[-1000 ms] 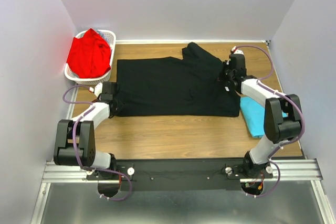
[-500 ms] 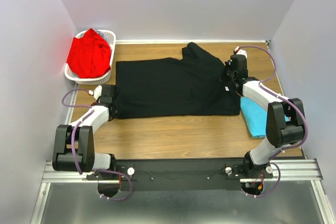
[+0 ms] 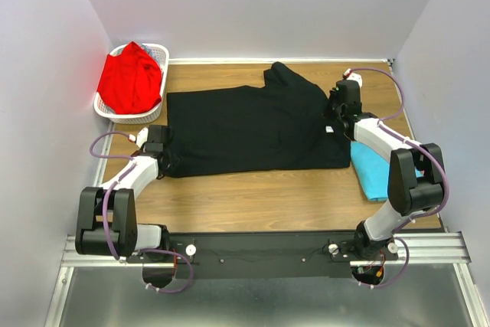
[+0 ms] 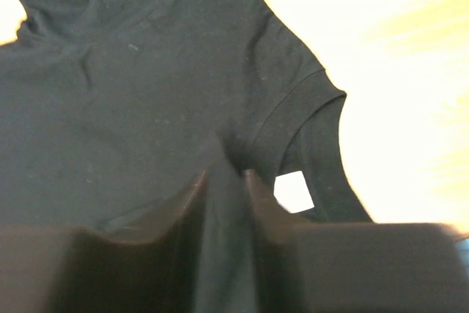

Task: Fold and stack the t-shirts
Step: Fold the tshirt

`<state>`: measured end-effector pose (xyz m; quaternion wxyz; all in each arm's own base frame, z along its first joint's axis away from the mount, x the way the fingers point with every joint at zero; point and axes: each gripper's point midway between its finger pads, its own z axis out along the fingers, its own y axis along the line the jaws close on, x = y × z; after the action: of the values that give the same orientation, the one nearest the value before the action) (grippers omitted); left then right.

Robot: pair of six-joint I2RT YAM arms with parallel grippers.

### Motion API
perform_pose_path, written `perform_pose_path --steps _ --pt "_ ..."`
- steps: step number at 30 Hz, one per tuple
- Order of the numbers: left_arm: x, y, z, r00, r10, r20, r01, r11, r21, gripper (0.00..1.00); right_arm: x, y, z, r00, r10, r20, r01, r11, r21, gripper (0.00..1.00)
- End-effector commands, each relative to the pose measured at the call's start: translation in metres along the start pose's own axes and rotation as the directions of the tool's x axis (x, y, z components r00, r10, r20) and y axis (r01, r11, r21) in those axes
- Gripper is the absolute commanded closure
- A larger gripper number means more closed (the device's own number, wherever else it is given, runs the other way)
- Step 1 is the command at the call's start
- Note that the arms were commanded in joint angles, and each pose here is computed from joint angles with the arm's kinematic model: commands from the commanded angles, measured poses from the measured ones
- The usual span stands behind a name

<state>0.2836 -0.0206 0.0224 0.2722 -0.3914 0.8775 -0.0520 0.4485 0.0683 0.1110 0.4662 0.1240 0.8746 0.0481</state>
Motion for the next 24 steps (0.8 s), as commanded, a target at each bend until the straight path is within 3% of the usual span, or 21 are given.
perform_pose_path --steps 1,3,6,15,24 --pt "0.002 0.005 -0.008 0.998 0.061 -0.027 -0.062 0.998 -0.022 0.71 0.010 0.007 -0.001 0.999 -0.016 -0.047 0.014 0.999 -0.040 0.55" --pt "-0.005 -0.002 -0.012 0.997 0.080 -0.012 -0.080 0.997 -0.003 0.71 0.007 0.012 -0.006 0.999 -0.022 -0.048 0.020 0.998 -0.054 0.46" --pt "-0.020 -0.017 -0.021 0.992 0.122 0.026 -0.123 0.991 0.046 0.70 0.007 0.037 -0.019 0.997 -0.060 -0.042 0.055 0.992 -0.111 0.46" --pt "-0.024 -0.042 -0.028 0.981 0.187 0.045 -0.192 0.967 0.169 0.67 0.076 0.124 -0.037 0.966 -0.208 -0.154 0.174 0.963 -0.208 0.52" --pt "-0.009 -0.031 -0.019 0.982 0.188 0.007 -0.187 0.971 0.146 0.67 0.118 0.139 -0.023 0.938 -0.263 -0.228 0.245 0.964 -0.105 0.55"
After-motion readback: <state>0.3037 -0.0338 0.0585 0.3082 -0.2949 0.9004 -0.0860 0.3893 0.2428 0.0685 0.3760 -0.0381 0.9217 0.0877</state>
